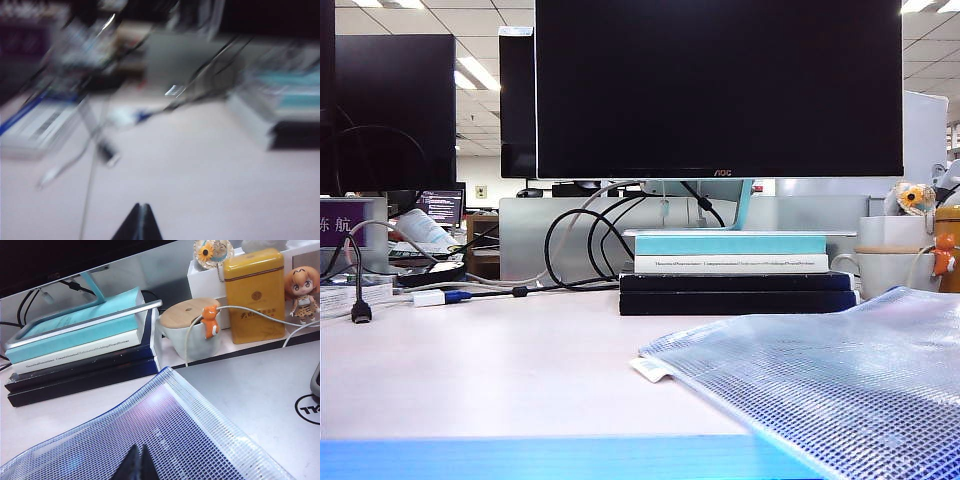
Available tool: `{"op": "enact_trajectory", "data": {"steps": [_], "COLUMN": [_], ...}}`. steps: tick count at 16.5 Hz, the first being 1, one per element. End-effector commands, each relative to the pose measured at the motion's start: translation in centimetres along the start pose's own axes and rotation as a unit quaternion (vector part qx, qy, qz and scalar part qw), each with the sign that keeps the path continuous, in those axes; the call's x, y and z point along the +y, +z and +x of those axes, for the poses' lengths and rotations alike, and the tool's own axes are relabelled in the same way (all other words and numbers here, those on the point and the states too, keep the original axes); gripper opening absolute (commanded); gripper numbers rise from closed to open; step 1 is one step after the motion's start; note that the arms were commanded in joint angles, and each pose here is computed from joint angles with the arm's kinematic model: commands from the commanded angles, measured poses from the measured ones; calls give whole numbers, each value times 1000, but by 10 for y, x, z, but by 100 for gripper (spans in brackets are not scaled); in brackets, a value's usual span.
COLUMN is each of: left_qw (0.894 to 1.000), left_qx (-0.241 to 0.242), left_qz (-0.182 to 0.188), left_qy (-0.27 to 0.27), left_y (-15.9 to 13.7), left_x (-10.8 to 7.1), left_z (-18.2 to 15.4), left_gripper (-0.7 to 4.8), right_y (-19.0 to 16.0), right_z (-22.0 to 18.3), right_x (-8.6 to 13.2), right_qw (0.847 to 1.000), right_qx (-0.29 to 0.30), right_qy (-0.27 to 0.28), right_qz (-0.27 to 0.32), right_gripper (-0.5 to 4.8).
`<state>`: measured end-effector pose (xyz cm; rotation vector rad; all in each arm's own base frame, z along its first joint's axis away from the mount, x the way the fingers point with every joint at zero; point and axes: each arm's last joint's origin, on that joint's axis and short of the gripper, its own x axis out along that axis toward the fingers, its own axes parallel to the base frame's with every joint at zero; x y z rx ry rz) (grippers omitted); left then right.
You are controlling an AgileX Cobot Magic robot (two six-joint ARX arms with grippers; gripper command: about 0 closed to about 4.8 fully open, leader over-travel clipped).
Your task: Pick up the transparent plastic file bag with a blue zipper and open its zipper.
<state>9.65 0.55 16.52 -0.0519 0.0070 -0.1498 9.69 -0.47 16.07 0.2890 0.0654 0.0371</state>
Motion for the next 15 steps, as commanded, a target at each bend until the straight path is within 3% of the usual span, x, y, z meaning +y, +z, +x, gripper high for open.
{"op": "enact_trajectory", "data": {"steps": [1,4,8,11,12,13,15], "left_qw": [999,999,999,999,999,999,999], "left_qx": [18,11,19,27,26,26,27], "left_qz": [-16,23,9,8,8,8,8], "left_qy": [26,24,31,32,32,32,32], "left_y": [-4,-2,-4,-6,-6,-6,-6], "left_x": [8,-9,-9,-9,-9,-9,-9], "left_z": [-3,2,2,2,2,2,2], "left_gripper": [-6,-6,-5,-5,-5,-5,-5], "right_y": [0,4,-7,-4,-5,-9,-11], "right_z": [0,0,0,0,0,0,0], "right_x": [0,1,-2,-1,1,14,21], "right_qw": [1000,1000,999,1000,1000,996,993], "right_qx": [-7,-29,31,17,20,41,51], "right_qy": [1,8,-9,-5,5,75,107], "right_qz": [2,-1,6,5,4,-2,-4], "right_gripper": [-5,-5,45,45,45,45,45]}}
